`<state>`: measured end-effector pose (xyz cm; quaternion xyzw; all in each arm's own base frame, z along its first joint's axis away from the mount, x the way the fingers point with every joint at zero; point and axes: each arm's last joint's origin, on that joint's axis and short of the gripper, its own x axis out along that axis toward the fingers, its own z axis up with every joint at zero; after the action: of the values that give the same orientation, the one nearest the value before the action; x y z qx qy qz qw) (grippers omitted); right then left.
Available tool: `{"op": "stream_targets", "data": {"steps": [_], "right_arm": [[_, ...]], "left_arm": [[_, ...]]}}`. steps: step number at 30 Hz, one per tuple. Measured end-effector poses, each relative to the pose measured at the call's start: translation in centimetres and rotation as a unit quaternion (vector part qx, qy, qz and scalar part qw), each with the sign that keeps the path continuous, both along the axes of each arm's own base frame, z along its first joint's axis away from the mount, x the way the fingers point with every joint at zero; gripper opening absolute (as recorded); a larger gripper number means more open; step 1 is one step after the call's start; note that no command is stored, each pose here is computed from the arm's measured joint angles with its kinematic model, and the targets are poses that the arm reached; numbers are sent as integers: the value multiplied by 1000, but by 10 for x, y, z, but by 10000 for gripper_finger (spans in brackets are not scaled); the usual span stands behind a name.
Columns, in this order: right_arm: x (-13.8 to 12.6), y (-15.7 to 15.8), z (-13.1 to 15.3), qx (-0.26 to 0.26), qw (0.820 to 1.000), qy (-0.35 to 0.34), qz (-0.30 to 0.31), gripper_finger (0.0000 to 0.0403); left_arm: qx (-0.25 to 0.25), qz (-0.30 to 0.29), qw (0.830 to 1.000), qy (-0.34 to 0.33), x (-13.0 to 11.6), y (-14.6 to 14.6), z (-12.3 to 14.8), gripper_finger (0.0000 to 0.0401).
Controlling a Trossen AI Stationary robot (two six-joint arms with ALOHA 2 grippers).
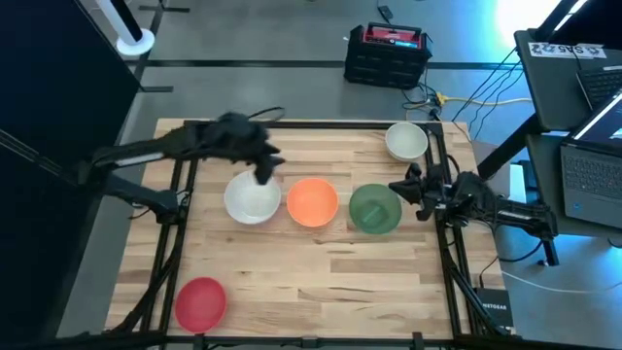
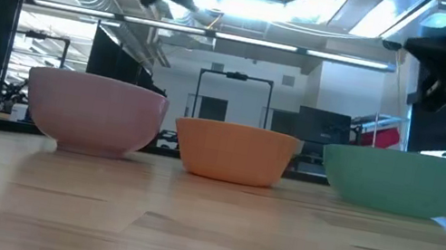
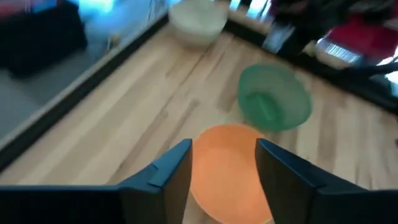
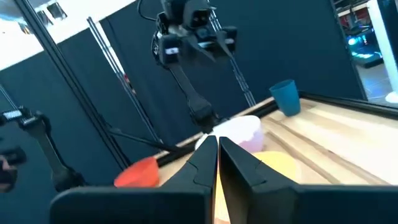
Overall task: Nest bowls inside each other
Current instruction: Stack the light orange bowl on top of the left white bowl
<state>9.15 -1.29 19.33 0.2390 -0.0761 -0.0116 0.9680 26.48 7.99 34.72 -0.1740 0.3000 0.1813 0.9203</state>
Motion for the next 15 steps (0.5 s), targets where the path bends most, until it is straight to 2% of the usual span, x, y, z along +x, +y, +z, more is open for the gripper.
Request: {"op": "stream_targets", "data": {"steps": [3, 7, 15], "right_arm": [[-1, 0, 4, 35, 999, -8, 8, 0], [-1, 1, 4, 68, 997, -8, 21, 0], [0, 1, -6, 78, 996, 44, 26, 0]], "left_arm": [[-22, -11, 999, 28, 32, 10, 1, 174], [-15, -41, 998, 44, 68, 17, -8, 175], [-34, -63, 984, 162, 100, 26, -70, 175]]}}
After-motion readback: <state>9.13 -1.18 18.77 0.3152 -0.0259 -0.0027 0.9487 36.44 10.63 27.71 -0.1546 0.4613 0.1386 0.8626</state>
